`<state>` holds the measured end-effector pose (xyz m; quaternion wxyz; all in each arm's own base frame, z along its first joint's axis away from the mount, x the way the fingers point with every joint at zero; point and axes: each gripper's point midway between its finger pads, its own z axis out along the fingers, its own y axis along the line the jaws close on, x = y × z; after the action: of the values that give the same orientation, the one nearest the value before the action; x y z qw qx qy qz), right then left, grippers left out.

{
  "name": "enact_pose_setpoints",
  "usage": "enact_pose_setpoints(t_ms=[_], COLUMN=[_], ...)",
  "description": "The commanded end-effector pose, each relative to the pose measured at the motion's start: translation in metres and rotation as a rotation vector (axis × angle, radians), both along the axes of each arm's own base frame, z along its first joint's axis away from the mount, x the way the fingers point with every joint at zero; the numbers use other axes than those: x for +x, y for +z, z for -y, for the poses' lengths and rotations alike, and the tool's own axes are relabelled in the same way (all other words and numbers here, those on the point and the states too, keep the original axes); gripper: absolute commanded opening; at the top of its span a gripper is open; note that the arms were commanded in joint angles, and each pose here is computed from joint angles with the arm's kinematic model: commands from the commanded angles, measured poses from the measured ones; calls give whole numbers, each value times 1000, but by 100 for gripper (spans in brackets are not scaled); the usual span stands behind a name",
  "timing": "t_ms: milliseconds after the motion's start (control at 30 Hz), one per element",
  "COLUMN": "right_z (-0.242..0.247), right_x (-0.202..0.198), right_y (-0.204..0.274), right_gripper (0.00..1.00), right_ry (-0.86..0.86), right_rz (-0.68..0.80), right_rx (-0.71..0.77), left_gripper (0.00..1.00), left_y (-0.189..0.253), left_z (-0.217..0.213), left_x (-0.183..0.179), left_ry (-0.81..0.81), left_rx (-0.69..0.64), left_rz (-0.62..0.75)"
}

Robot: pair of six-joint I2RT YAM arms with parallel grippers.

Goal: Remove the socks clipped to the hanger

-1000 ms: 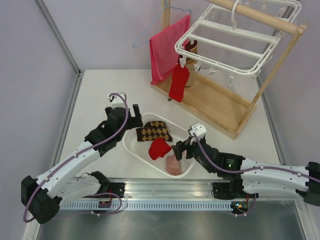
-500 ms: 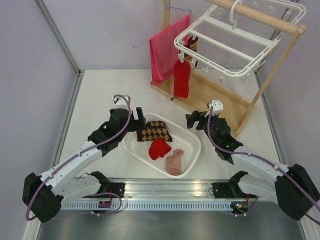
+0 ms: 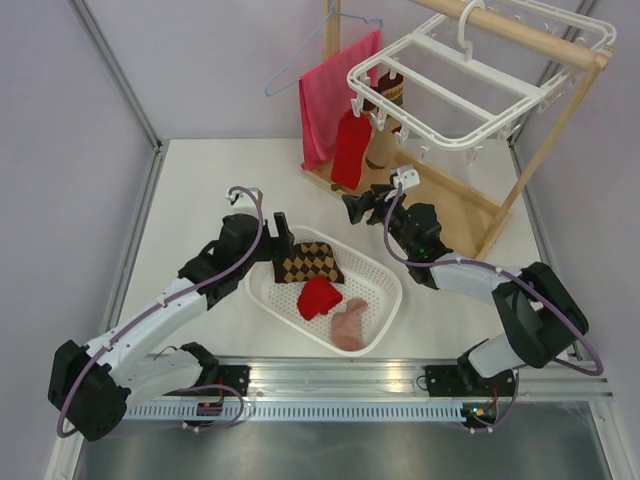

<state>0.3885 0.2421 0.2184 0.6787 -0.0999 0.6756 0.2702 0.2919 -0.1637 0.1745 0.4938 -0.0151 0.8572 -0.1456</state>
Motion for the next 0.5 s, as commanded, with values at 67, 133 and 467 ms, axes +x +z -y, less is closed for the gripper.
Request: enact_pose_setpoints(t_ms=[67, 133, 467], right_z=[-20, -23, -24], right_x=[15, 22, 39], right_y=[35, 34, 34], right_gripper=[88, 88, 86], right_ry=[58, 52, 10], right_rz=[155, 175, 198], right_rx=[58, 61, 39], left_gripper=[100, 100, 100], left_y=[1, -2, -9], left_z=[13, 14, 15], left_x=[7, 9, 9], left_ry=[-34, -36, -51], left_rx=[-55, -51, -49], left_rz=[12, 6, 4])
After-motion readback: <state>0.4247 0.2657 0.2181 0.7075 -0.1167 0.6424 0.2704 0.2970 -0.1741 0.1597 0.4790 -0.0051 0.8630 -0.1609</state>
